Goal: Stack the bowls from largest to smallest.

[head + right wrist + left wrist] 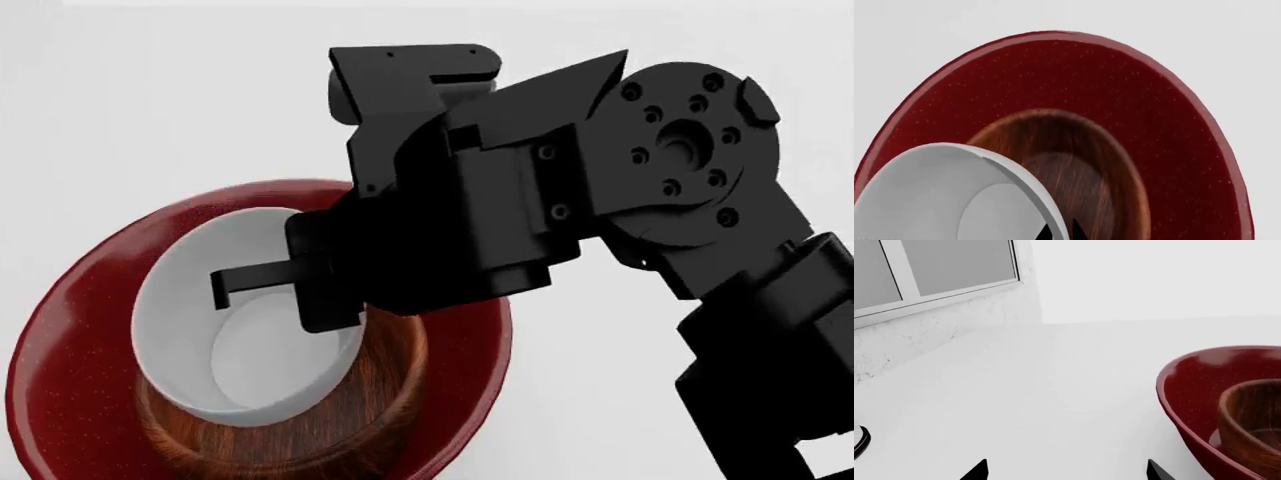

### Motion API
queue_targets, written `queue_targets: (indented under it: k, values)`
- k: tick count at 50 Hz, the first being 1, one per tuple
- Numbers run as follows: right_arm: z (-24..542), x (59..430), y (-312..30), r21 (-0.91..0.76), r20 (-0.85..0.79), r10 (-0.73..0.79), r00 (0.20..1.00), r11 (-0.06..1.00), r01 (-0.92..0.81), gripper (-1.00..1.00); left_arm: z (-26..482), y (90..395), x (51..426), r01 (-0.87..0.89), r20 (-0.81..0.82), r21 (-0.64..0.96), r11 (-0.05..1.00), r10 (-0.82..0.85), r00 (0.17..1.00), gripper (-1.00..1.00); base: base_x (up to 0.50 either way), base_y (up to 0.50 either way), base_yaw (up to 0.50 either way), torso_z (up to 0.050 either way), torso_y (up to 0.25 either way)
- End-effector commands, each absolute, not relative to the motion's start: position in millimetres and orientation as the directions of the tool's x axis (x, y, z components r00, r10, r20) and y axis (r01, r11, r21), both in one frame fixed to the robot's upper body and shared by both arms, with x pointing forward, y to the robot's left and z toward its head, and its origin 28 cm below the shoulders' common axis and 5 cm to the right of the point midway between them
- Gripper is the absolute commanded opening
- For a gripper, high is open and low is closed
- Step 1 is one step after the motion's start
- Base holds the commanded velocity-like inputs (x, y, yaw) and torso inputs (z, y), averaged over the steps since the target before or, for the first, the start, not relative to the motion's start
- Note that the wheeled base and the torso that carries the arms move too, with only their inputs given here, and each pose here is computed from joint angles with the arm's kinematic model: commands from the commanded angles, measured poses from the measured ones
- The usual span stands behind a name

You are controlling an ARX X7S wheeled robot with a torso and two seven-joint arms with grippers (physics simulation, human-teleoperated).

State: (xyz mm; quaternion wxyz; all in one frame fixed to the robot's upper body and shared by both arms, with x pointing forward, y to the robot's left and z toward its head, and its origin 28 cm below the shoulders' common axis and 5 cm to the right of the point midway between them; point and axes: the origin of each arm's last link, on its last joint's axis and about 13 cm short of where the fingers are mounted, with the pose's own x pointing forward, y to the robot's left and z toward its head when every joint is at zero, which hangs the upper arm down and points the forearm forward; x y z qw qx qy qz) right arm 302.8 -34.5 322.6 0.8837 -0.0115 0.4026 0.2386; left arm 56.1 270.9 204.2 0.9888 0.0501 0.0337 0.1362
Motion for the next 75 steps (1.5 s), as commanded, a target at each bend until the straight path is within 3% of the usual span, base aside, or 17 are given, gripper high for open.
queue_targets:
  k: [1,38,39,60,68,75]
  values:
    - [308.6,305.3,-25.1,0.185,-0.72,0.421,0.553,0.883,-0.431,-1.0,204.0,272.7,48.3,-0.281,-0.054,0.09,0.956,0.286,0.957,1.0,0.0,0.0,0.0,0.0,0.0]
    - [285.6,310.7,-20.9,0.135,-0.75,0.365,0.551,0.901,-0.413,-1.0,202.8,270.5,52.3,-0.286,-0.053,0.071,0.955,0.29,0.955,1.0,0.0,0.0,0.0,0.0,0.0]
    - [286.4,310.5,-20.7,0.134,-0.748,0.366,0.554,0.901,-0.413,1.0,202.9,270.9,51.0,-0.285,-0.052,0.07,0.956,0.289,0.956,1.0,0.0,0.0,0.0,0.0,0.0]
    - [295.9,306.0,-23.2,0.147,-0.719,0.392,0.573,0.893,-0.426,1.0,203.2,271.0,52.2,-0.286,-0.051,0.077,0.955,0.29,0.956,1.0,0.0,0.0,0.0,0.0,0.0]
    - [305.4,296.5,-32.2,0.11,-0.635,0.413,0.652,0.885,-0.452,1.0,205.2,273.6,51.4,-0.275,-0.066,0.115,0.954,0.284,0.957,1.0,0.0,0.0,0.0,0.0,0.001]
    - [317.5,285.1,-58.3,0.089,-0.432,0.42,0.798,0.9,-0.426,1.0,220.6,284.0,56.3,-0.244,-0.061,0.116,0.963,0.252,0.966,1.0,0.0,0.0,0.0,0.0,0.0]
